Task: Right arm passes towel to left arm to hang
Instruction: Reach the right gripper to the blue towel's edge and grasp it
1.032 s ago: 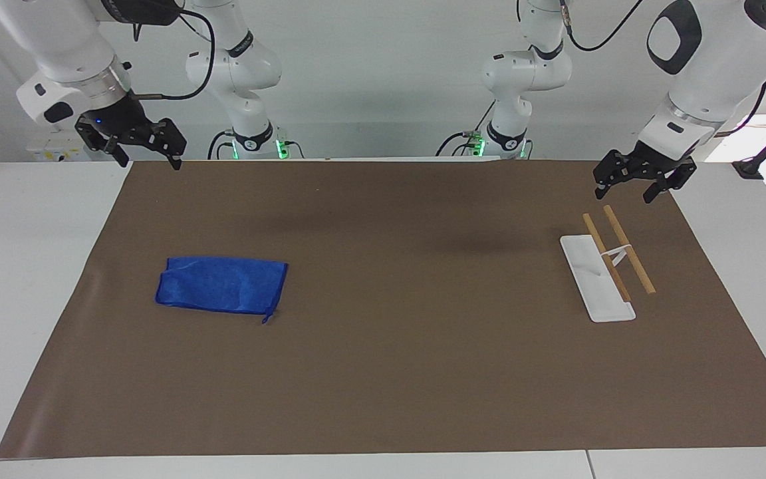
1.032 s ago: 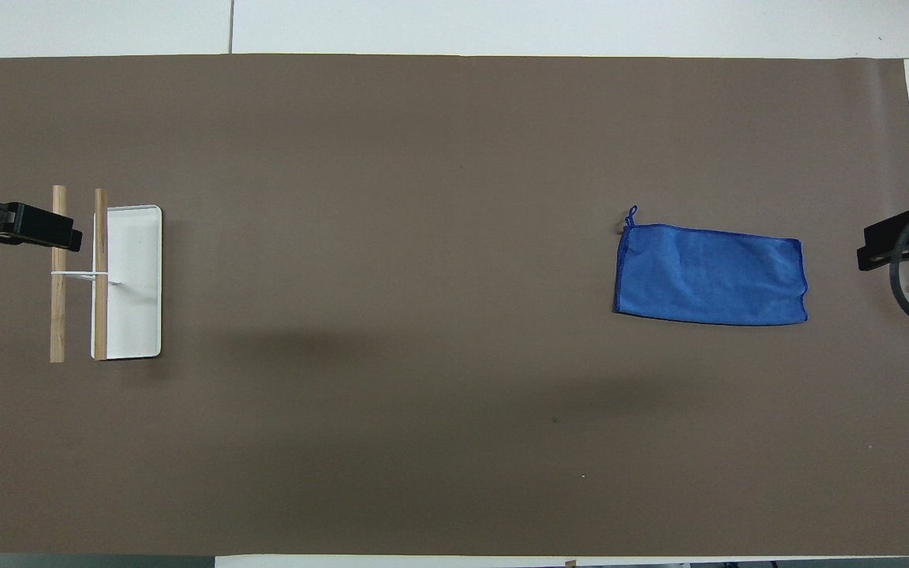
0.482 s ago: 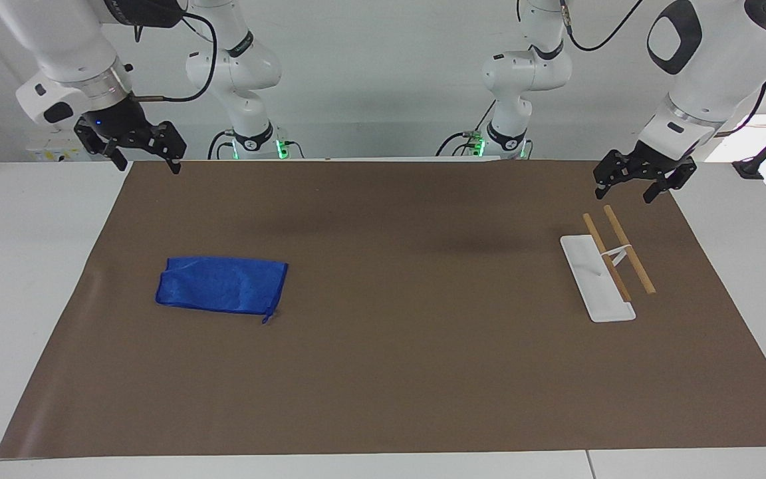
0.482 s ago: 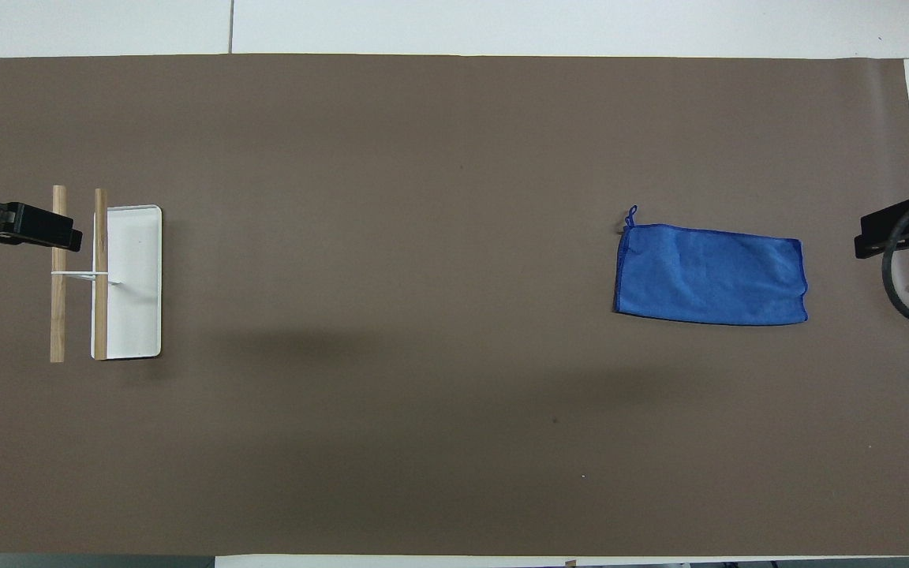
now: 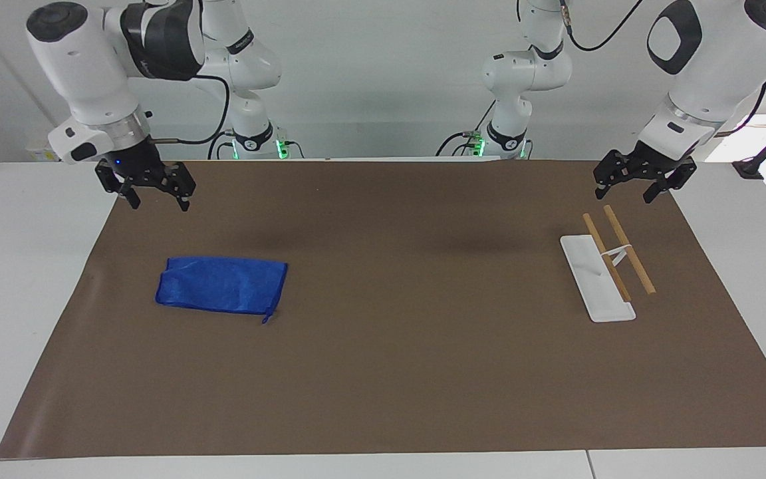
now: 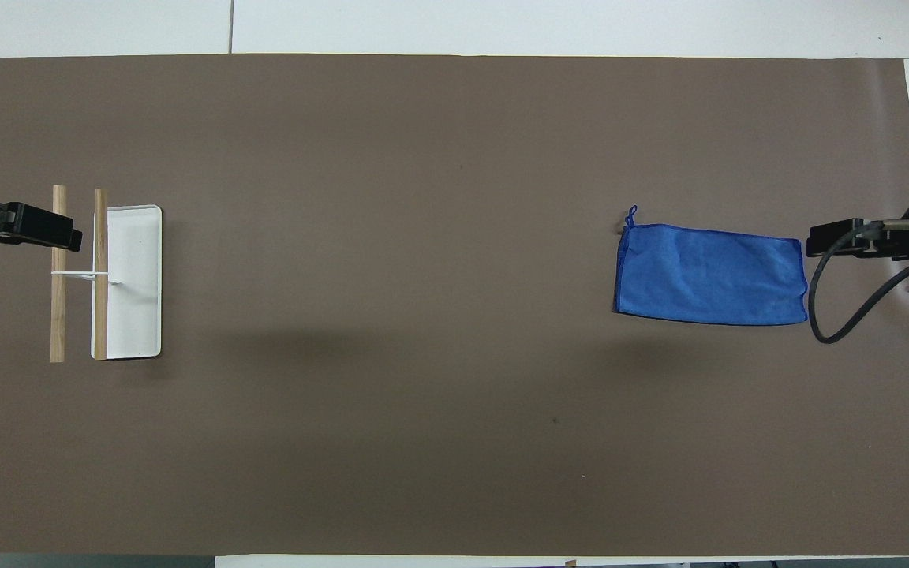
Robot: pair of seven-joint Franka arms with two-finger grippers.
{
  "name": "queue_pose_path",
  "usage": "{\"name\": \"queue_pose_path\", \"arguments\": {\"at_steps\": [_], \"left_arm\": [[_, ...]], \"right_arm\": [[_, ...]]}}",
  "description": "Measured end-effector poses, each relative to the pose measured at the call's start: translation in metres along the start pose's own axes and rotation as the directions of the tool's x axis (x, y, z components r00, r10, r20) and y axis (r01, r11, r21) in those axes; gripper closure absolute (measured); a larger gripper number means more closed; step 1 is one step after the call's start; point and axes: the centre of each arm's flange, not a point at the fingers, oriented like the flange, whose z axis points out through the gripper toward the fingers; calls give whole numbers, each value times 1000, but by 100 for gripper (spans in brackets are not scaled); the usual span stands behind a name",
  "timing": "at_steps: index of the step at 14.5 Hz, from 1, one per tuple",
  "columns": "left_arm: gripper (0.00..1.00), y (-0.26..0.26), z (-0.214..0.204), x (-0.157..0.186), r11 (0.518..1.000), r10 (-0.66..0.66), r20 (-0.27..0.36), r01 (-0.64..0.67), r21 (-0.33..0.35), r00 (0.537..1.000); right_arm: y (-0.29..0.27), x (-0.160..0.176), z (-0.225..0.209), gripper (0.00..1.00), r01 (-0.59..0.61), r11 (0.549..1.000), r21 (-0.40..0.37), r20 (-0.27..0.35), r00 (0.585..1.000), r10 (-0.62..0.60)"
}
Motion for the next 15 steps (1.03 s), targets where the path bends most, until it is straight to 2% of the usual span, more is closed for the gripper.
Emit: {"name": "queue_pose_path", "arguments": {"at_steps": [2, 5, 8, 12, 15], "left_arm": [[0, 0, 0, 0, 1000, 0, 0, 0, 0, 1000], [0, 0, 0, 0, 1000, 0, 0, 0, 0, 1000], [0, 0, 0, 0, 1000, 0, 0, 0, 0, 1000], [0, 0, 0, 0, 1000, 0, 0, 0, 0, 1000], [0, 0, 0, 0, 1000, 0, 0, 0, 0, 1000]], "right_arm": [[-2, -3, 45, 0, 56, 998, 0, 2, 998, -56], [-6, 5, 127, 0, 127, 992, -7, -48, 991, -127], [-8, -7, 191, 0, 168, 986, -8, -37, 985, -168], [-1, -15, 208, 0, 196, 980, 21, -31, 980, -195], [17, -16, 212, 0, 243, 970, 14, -56, 969, -242]]}}
